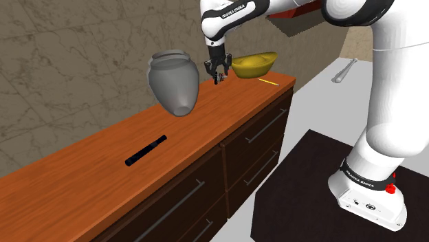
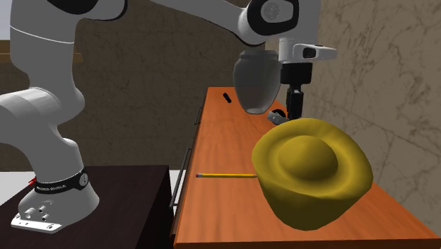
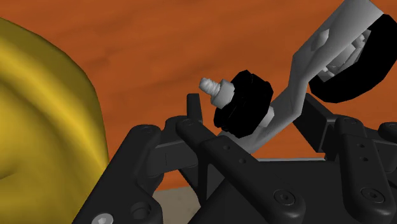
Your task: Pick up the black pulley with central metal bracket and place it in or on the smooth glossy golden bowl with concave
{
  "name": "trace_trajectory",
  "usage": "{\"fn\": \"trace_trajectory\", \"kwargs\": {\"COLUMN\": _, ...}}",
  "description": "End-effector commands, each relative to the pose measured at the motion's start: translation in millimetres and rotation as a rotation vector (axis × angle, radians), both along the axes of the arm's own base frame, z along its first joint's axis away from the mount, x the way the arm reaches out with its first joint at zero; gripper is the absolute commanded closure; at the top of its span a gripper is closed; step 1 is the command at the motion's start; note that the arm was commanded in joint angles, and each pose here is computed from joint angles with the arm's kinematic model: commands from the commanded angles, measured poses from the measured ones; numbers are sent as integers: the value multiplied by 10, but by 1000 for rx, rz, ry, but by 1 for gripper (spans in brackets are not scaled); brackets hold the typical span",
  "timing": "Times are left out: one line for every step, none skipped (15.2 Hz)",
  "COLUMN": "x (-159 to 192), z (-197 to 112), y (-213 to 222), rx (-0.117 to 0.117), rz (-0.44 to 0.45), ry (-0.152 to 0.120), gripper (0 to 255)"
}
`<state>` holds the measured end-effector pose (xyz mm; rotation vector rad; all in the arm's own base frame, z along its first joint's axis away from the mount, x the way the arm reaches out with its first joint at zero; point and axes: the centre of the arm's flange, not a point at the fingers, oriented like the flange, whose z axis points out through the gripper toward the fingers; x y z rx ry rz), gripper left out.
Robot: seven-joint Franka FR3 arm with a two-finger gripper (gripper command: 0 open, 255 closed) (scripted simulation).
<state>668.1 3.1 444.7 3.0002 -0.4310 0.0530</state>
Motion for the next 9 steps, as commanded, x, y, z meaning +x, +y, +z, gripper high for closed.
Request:
{"fn": "trace_trajectory", "kwargs": {"x": -9, "z": 93, "y": -10, "rx": 0, "rz": 0, "ry": 0, "gripper": 255}}
{"fn": "trace_trajectory", "kwargs": {"x": -8, "z": 146, "y": -10, "rx": 0, "rz": 0, "ry": 0, "gripper": 255}}
{"fn": "trace_trajectory", "kwargs": {"x": -8, "z": 199, "y": -10, "rx": 0, "rz": 0, "ry": 0, "gripper": 255}}
{"fn": "trace_trajectory", "kwargs": {"x": -8, "z": 251, "y": -10, "rx": 0, "rz": 0, "ry": 0, "gripper": 255}}
{"fn": "trace_trajectory", "kwargs": {"x": -8, "z": 304, "y": -10, "rx": 0, "rz": 0, "ry": 0, "gripper": 255}}
{"fn": "trace_trajectory", "kwargs": {"x": -8, "z": 357, "y": -10, "rx": 0, "rz": 0, "ry": 0, "gripper": 255}}
{"fn": "trace_trajectory", "kwargs": {"x": -8, "z": 410, "y": -10, "rx": 0, "rz": 0, "ry": 0, "gripper": 255}}
{"fn": "trace_trajectory", "kwargs": {"x": -8, "z": 463, "y": -10, "rx": 0, "rz": 0, "ry": 0, "gripper": 255}}
{"fn": "trace_trajectory", "kwargs": {"x": -8, "z": 515, "y": -10, "rx": 0, "rz": 0, "ry": 0, "gripper": 255}}
